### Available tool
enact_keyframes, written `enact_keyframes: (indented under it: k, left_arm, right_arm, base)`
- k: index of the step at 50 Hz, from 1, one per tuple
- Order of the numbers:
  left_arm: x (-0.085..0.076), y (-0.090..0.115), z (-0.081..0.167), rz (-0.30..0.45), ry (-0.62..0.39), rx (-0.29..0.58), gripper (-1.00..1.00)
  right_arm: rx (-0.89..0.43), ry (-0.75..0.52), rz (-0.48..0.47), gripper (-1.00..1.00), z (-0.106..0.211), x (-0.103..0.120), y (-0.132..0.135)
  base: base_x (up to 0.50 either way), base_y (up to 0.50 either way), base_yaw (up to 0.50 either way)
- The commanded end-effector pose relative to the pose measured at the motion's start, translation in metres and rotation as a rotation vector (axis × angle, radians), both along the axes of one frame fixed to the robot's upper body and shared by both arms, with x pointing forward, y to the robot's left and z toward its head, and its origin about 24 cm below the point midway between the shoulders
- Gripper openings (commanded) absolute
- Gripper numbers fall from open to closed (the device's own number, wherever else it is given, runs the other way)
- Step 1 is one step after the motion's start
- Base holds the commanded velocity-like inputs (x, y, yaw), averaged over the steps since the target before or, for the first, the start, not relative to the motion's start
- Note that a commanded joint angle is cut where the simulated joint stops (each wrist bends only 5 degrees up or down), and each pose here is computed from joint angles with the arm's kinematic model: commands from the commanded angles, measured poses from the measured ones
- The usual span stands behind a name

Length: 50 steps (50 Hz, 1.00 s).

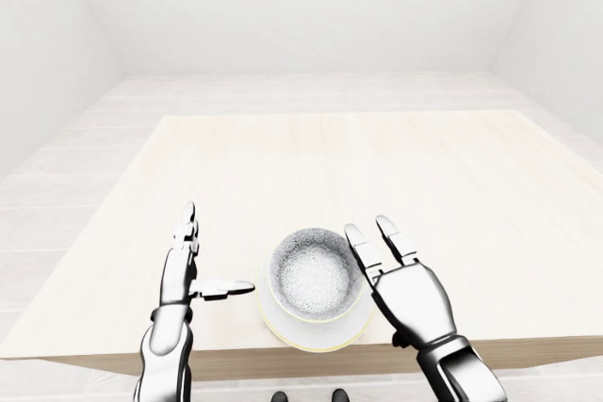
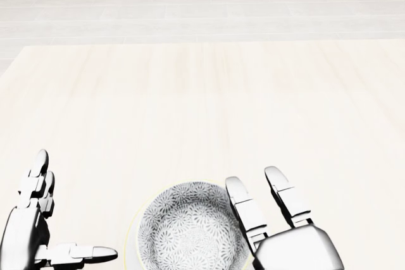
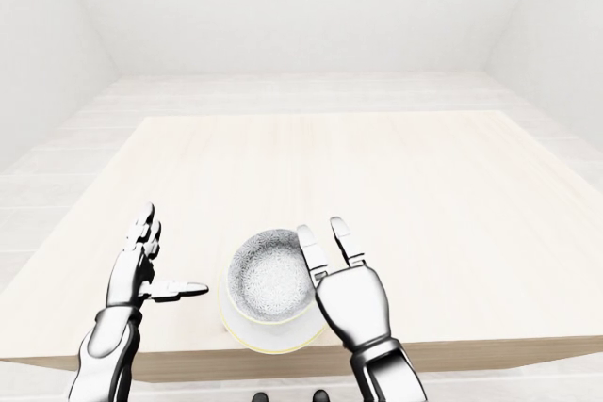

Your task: Put the bowl on the plate.

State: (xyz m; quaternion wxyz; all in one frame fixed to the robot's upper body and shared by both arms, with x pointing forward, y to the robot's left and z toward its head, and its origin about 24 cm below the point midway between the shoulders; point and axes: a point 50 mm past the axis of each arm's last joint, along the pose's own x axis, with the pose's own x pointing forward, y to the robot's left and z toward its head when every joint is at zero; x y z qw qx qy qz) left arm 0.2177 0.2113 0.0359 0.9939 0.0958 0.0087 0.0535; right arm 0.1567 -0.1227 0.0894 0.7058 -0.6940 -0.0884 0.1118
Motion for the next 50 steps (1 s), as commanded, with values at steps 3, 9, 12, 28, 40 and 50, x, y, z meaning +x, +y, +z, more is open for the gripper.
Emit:
enact_keyframes:
  k: [3, 9, 12, 28, 40, 50]
  left_arm:
    - [0.003, 0.0, 0.003, -0.003, -0.005, 0.004, 1.0]
    - [0.003, 0.0, 0.003, -0.006, -0.006, 0.003, 1.0]
    - [0.003, -0.001, 0.003, -0.009, -0.006, 0.004, 1.0]
    - [-0.002, 0.002, 0.004, -0.008, -0.006, 0.008, 1.0]
    - [-0.006, 0.003, 0.003, -0.005, -0.003, 0.01, 1.0]
    - [-0.011, 0.006, 0.003, -0.005, -0.002, 0.016, 1.0]
  right_arm:
    - [0.013, 0.0, -0.107, 1.0, 0.007, 0.001, -0.02]
    - [0.035, -0.007, -0.16, 1.0, 0.011, 0.0, -0.03]
    - [0.051, -0.012, -0.194, 1.0, 0.012, 0.0, -0.035]
    - [0.147, -0.006, -0.319, 1.0, 0.015, 0.002, -0.058]
    - [0.209, -0.004, -0.399, 1.0, 0.017, 0.001, -0.076]
    - [0.314, -0.01, -0.487, 1.0, 0.011, -0.005, -0.094]
  base:
    - [0.0, 0.0, 0.0]
    - [0.0, 0.0, 0.0]
    - [0.0, 0.0, 0.0]
    - [0.0, 0.0, 0.0]
    - [0.0, 0.0, 0.0]
    - [0.0, 0.0, 0.0]
